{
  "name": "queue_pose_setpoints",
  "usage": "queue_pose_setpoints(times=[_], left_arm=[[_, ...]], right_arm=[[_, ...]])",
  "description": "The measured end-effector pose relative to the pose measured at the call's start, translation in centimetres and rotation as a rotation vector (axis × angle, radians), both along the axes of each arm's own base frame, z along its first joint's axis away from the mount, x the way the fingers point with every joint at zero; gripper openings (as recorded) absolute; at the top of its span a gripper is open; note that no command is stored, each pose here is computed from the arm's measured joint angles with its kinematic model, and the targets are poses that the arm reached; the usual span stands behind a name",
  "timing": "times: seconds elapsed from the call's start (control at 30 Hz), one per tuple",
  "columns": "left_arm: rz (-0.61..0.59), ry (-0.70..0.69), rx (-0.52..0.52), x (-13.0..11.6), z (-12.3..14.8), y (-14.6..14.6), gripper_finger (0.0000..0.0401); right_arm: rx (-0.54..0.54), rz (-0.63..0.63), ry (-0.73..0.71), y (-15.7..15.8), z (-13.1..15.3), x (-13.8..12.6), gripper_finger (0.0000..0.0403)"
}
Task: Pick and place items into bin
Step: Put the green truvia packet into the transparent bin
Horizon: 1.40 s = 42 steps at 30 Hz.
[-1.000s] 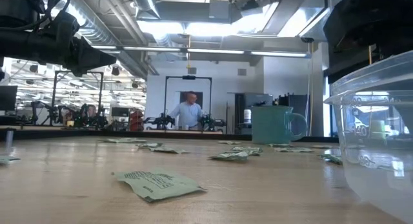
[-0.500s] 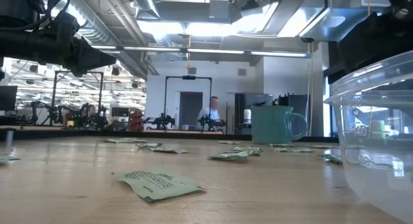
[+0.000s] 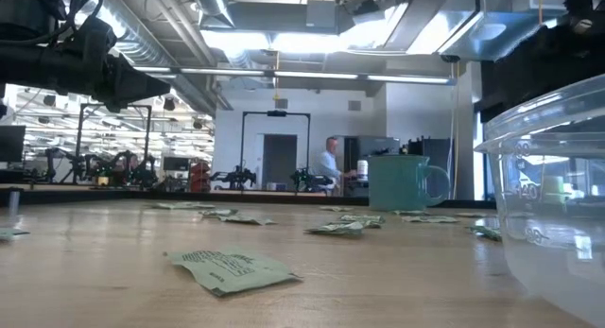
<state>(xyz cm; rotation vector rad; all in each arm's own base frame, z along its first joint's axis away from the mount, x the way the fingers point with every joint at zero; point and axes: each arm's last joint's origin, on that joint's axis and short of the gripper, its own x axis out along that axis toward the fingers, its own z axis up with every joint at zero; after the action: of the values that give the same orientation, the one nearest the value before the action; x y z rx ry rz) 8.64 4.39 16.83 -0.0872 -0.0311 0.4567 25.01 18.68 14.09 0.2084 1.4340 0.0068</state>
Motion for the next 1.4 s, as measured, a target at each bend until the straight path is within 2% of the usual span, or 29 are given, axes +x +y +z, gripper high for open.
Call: queue_pose_setpoints(times=[0.13, 0.23, 0.37, 0.57, 0.8, 1.07, 1.13, 1.4], left_arm=[[0.000, 0.000, 0.000, 0.0, 0.0, 0.0, 0.0008], [0.000, 0.000, 0.000, 0.0, 0.0, 0.0, 0.0008], [0.000, 0.000, 0.000, 0.0, 0.0, 0.0, 0.0008], [0.000, 0.000, 0.000, 0.0, 0.0, 0.0, 0.0010], [0.000, 0.000, 0.000, 0.0, 0.0, 0.0, 0.0011], [-0.001, 0.000, 0.000, 0.0, 0.0, 0.0, 0.0011], [0.000, 0.000, 0.000, 0.0, 0.0, 0.0, 0.0010], [-0.001, -0.001, -0.004, 0.0, 0.0, 0.0, 0.0011]], right_arm=[[0.056, 0.017, -0.114, 0.7, 3.7, 0.8, 0.0007], [0.055, 0.026, -0.154, 1.0, 5.8, 1.5, 0.0003], [0.123, 0.087, -0.299, 2.3, 9.8, 3.2, 0.0007], [0.175, 0.154, -0.444, 3.2, 12.2, 4.5, 0.0010], [0.140, 0.153, -0.364, 3.9, 9.2, 5.4, 0.0011], [0.161, 0.154, -0.195, 4.7, 5.1, 6.0, 0.0011], [0.137, 0.135, -0.145, 4.6, 4.2, 5.9, 0.0011], [0.142, 0.145, -0.108, 4.7, 3.7, 5.8, 0.0016]])
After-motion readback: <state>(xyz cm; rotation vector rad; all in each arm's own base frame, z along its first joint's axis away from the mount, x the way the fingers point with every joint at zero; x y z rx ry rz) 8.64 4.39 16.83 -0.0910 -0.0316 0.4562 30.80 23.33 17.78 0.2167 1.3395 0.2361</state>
